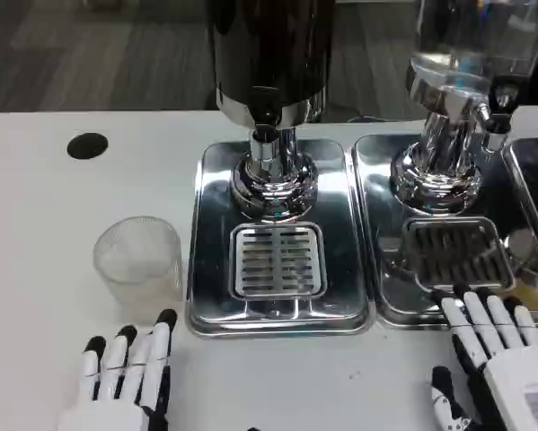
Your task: Grasp the cup under the faucet to collect the drink, then remove the cup.
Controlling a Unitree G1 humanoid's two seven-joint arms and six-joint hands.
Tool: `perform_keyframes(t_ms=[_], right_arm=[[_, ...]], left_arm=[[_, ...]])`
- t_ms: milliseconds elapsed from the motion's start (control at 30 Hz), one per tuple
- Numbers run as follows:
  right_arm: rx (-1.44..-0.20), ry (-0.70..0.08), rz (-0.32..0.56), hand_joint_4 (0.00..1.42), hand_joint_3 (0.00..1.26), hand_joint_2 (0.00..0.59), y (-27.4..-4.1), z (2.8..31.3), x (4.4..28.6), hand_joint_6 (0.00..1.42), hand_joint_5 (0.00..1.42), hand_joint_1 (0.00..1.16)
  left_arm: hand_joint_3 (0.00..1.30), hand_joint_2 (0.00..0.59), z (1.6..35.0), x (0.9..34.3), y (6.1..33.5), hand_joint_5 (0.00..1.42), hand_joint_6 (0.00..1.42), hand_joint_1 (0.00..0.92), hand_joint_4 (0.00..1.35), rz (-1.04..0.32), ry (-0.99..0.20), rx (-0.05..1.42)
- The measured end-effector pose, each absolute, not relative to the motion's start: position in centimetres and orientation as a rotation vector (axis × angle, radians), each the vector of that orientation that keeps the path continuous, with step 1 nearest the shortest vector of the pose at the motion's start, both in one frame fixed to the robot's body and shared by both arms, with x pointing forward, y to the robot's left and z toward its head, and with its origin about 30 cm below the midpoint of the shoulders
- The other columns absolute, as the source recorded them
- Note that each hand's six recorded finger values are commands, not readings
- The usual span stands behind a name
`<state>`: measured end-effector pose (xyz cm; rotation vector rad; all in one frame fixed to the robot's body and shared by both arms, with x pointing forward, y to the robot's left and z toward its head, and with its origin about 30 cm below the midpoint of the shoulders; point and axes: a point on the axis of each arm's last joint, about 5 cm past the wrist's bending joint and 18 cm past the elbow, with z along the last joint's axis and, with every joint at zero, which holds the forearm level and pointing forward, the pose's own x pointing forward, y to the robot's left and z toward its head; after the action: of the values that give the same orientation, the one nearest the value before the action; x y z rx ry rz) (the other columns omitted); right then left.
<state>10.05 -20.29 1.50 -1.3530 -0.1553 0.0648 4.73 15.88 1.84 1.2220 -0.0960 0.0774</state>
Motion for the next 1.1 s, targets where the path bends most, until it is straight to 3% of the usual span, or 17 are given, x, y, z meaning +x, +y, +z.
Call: perform_keyframes(t_ms=[667,867,967,1100], right_arm=[[-1.344,-0.2,0.002,0.0,0.05,0.545,-19.9,2.8,10.2,0.0,0.0,0.31],[-1.35,-0.183,-0.014,0.0,0.06,0.544,-19.7,3.0,9.6,0.0,0.0,0.32],[-1.349,-0.179,-0.027,0.0,0.06,0.545,-19.4,3.1,9.4,0.0,0.0,0.32],[-1.341,-0.19,-0.036,0.0,0.06,0.541,-19.2,3.3,9.5,0.0,0.0,0.31]], left_arm=[[0.04,0.107,2.0,4.6,17.0,0.05,0.0,0.0,0.0,0.13,-0.119,1.179],[0.05,0.107,2.2,4.7,17.4,0.06,0.0,0.0,0.0,0.164,-0.146,1.142],[0.05,0.055,2.4,4.8,17.8,0.07,0.01,0.0,0.0,0.189,-0.148,1.11],[0.04,0.046,2.7,5.1,18.3,0.07,0.02,0.0,0.0,0.244,-0.146,1.12]])
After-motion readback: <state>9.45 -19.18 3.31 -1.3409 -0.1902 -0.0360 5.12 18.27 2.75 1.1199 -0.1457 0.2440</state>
